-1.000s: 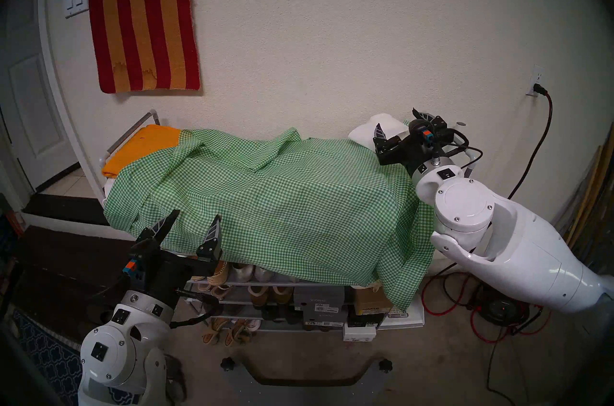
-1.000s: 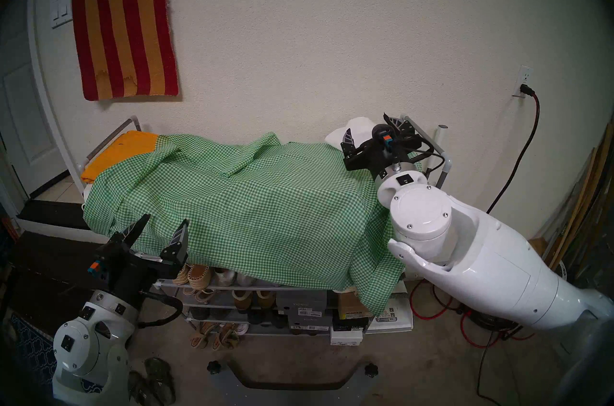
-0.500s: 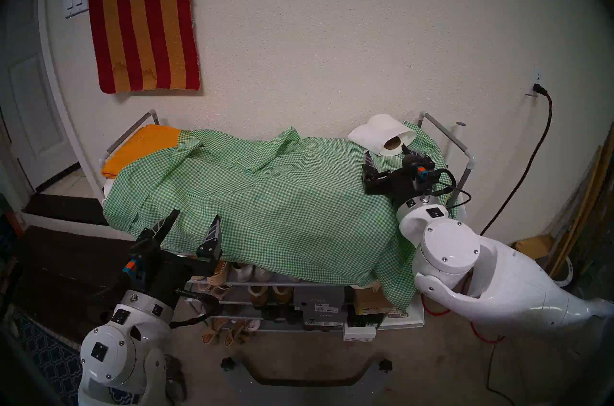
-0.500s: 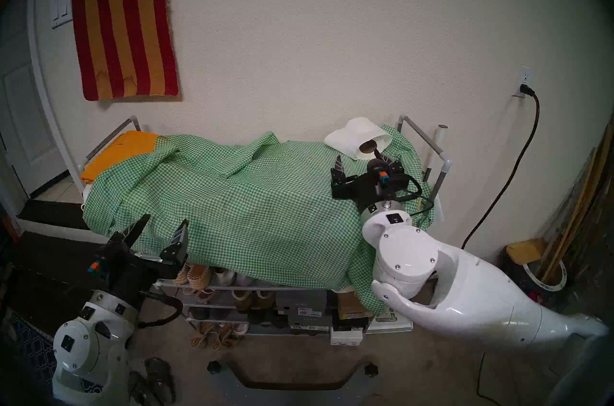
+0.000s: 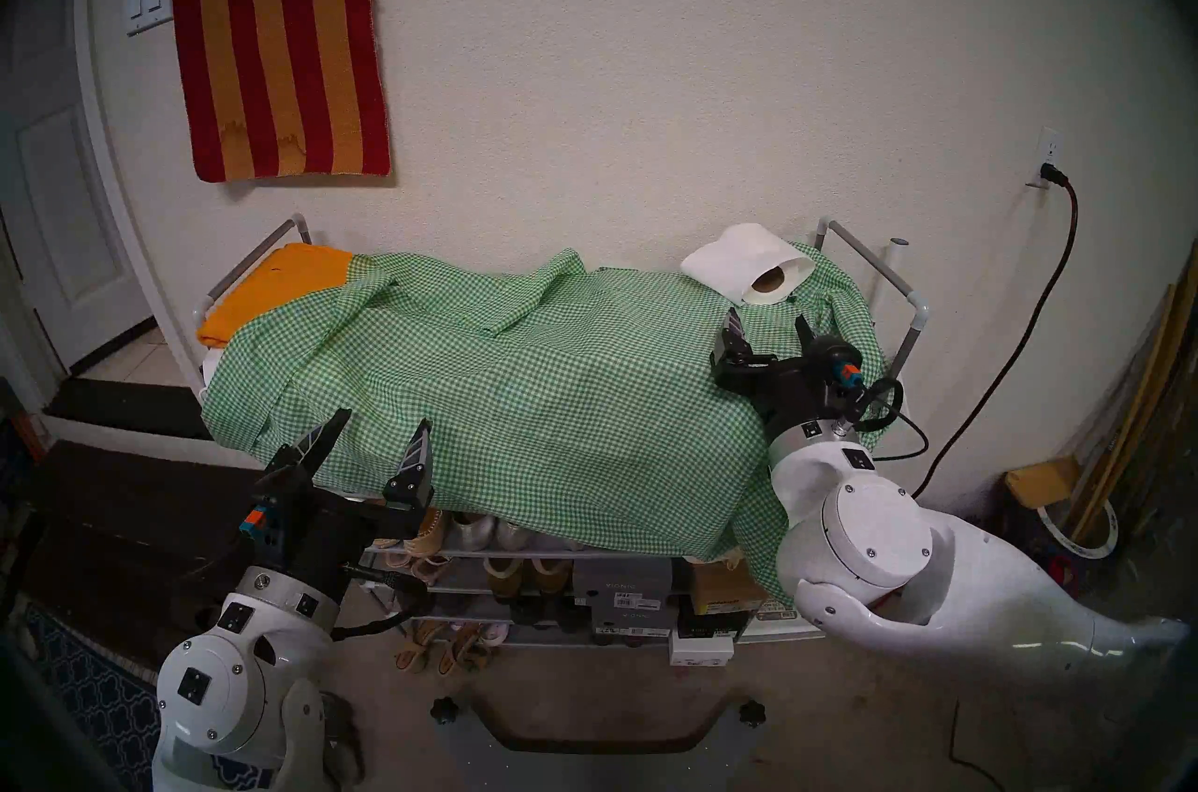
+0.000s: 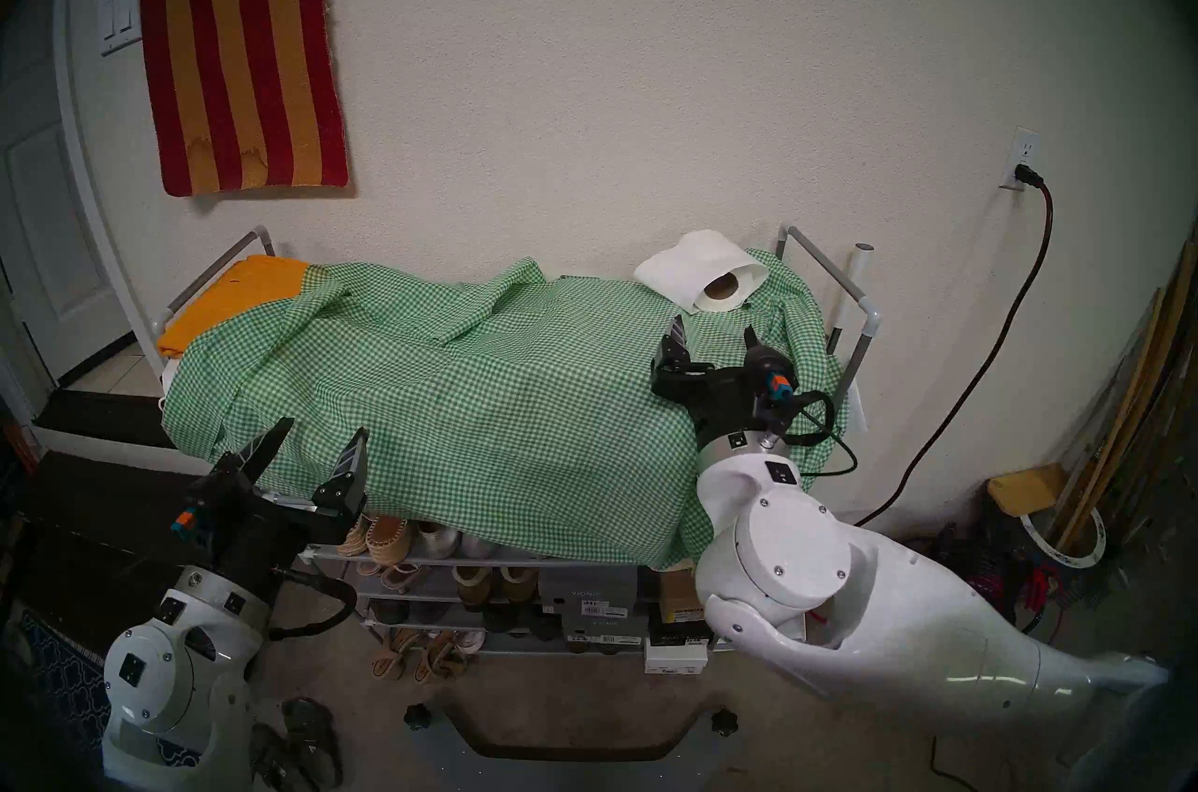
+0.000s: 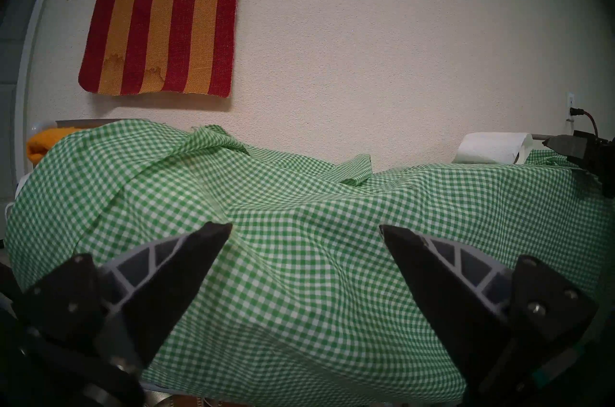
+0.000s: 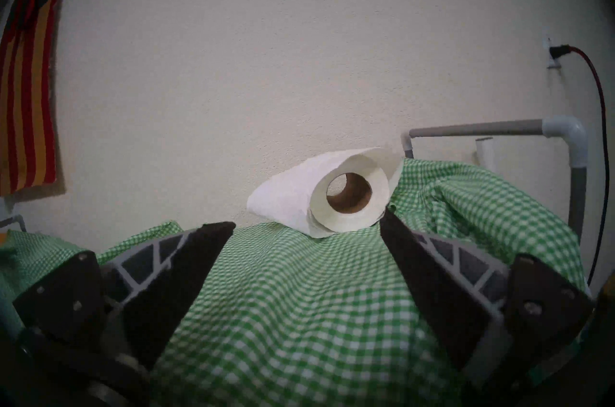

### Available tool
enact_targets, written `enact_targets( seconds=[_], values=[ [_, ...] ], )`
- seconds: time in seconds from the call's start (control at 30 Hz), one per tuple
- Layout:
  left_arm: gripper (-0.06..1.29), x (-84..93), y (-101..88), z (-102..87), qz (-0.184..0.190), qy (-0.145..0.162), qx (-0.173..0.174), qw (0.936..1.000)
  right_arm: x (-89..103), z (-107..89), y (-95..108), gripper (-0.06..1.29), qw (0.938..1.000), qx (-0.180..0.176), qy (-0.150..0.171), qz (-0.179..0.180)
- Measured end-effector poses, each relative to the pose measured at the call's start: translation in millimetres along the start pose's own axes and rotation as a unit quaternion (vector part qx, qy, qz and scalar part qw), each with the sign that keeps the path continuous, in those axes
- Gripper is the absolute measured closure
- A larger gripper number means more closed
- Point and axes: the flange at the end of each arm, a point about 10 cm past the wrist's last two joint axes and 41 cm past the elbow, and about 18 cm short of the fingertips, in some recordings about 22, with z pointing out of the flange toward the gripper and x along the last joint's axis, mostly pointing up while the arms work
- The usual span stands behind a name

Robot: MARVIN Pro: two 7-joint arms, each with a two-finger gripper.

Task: Lift the object off the cloth, cover the shoe rack with the cloth, put the object back

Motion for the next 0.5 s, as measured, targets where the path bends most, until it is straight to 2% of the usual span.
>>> enact_targets(
  seconds=[0.07, 0.13, 0.23, 0.4, 0.47, 0.5],
  values=[
    [-0.04, 0.0, 0.0, 0.0, 0.000, 0.000, 0.000, 1.0000, 0.8, -1.9, 0, -0.02, 0.9998, -0.007, 0.003, 0.016],
    [-0.04, 0.0, 0.0, 0.0, 0.000, 0.000, 0.000, 1.0000, 2.8, -6.0, 0, -0.02, 0.9984, -0.021, 0.010, 0.052],
    [-0.04, 0.0, -0.1, 0.0, 0.000, 0.000, 0.000, 1.0000, 4.8, -8.7, 0, -0.02, 0.9963, -0.032, 0.015, 0.078],
    [-0.04, 0.0, -0.1, 0.0, 0.000, 0.000, 0.000, 1.0000, 14.7, -14.6, 0, -0.02, 0.9859, -0.060, 0.039, 0.151],
    [-0.04, 0.0, -0.1, 0.0, 0.000, 0.000, 0.000, 1.0000, 17.6, -15.1, 0, -0.02, 0.9833, -0.065, 0.046, 0.164],
    [-0.04, 0.0, -0.2, 0.0, 0.000, 0.000, 0.000, 1.0000, 21.3, -15.6, 1, -0.02, 0.9799, -0.070, 0.055, 0.179]
  ],
)
